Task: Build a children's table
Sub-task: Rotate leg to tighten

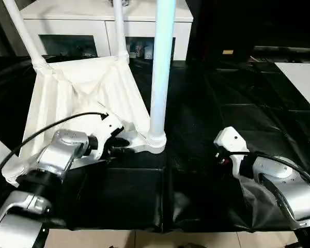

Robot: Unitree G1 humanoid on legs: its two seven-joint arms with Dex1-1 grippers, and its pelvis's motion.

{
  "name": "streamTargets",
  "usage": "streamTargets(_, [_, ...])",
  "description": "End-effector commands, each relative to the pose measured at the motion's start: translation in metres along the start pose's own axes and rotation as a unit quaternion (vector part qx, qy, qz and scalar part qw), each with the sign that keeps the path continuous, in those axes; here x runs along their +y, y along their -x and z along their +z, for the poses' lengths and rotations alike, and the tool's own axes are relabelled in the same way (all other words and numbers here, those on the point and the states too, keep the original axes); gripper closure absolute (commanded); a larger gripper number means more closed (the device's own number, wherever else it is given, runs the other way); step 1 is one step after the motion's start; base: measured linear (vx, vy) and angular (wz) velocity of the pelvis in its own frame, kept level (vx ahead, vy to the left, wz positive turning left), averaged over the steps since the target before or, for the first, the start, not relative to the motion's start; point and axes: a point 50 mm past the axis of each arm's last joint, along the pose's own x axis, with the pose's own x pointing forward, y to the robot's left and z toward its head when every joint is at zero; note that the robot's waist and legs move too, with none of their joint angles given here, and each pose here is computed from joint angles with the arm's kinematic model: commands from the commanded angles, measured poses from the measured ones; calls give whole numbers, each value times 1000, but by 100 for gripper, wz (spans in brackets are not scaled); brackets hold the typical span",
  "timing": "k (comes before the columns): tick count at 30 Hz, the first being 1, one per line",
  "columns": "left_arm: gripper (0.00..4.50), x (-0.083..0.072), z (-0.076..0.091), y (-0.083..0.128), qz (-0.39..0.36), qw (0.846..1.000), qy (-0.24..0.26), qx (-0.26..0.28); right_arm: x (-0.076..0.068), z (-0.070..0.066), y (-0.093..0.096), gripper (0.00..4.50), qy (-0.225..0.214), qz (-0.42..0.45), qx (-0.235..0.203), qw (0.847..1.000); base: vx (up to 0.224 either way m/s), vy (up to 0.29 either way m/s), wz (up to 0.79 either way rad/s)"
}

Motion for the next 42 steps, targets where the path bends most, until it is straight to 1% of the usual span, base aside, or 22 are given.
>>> streamTargets(1, [293,3,5,1,1,1000,-15,7,-5,2,2,81,9,-1,1,1000,0,0,0])
streamTargets(2, [309,3,5,1,-3,1000,-15,8,-5,2,2,81,9,-2,1,1000,0,0,0])
streamTargets(4, [319,3,4,1,-8,1000,-17,10,-5,2,2,81,10,-1,2,1000,0,0,0])
streamTargets(5, [339,2,4,1,-10,1000,-17,11,-5,2,2,81,10,-1,2,1000,0,0,0])
streamTargets(8, [348,2,2,0,-16,1000,-17,13,-5,2,2,81,9,-1,1,1000,0,0,0])
streamTargets(11, [379,2,2,0,-18,1000,-17,12,-5,2,1,81,7,-3,0,1000,0,0,0])
streamTargets(13, [387,0,2,-1,-27,999,-17,4,-6,1,-1,81,-5,-12,-4,1000,0,0,0])
streamTargets(14, [390,-4,3,-2,-40,999,-20,-7,-6,1,-2,81,-15,-21,-9,1000,0,0,0])
streamTargets(15, [407,-7,4,-3,-51,998,-24,-16,-7,1,-3,81,-23,-28,-13,999,0,0,0])
streamTargets(16, [419,-15,4,-5,-75,996,-25,-30,-8,1,-3,81,-35,-36,-18,999,0,0,0])
streamTargets(17, [425,-17,5,-5,-80,996,-26,-33,-8,1,-3,81,-38,-38,-19,998,0,0,0])
streamTargets(18, [428,-23,5,-7,-100,994,-27,-43,-8,0,-4,81,-48,-44,-23,998,0,0,0])
streamTargets(19, [436,-41,5,-14,-127,990,-37,-56,-6,2,-7,81,-58,-38,-37,997,0,0,0])
streamTargets(20, [444,-41,5,-14,-127,990,-37,-57,-6,2,-7,81,-58,-38,-37,997,0,0,0])
streamTargets(22, [444,-51,7,-19,-133,988,-40,-64,-2,5,-10,81,-63,-24,-49,997,0,0,0])
streamTargets(25, [444,-60,9,-23,-138,987,-41,-72,2,7,-14,81,-59,-9,-52,997,0,0,0])
streamTargets(26, [450,-63,10,-24,-137,987,-41,-77,3,8,-16,55,-57,-1,-53,997,0,0,0])
streamTargets(28, [450,-66,11,-25,-134,987,-42,-81,6,10,-17,49,-62,15,-57,996,0,0,0])
streamTargets(30, [450,-66,11,-25,-121,988,-44,-81,8,11,-17,43,-70,30,-59,995,0,0,0])
streamTargets(32, [450,-65,11,-25,-113,989,-46,-81,9,11,-16,9,-66,46,-55,995,0,0,0])
streamTargets(36, [450,-64,13,-24,-104,990,-49,-87,10,8,-18,2,-45,53,-38,997,0,0,0])
streamTargets(42, [450,-63,13,-25,-95,990,-52,-92,7,6,-32,2,-51,46,-35,997,0,0,0])
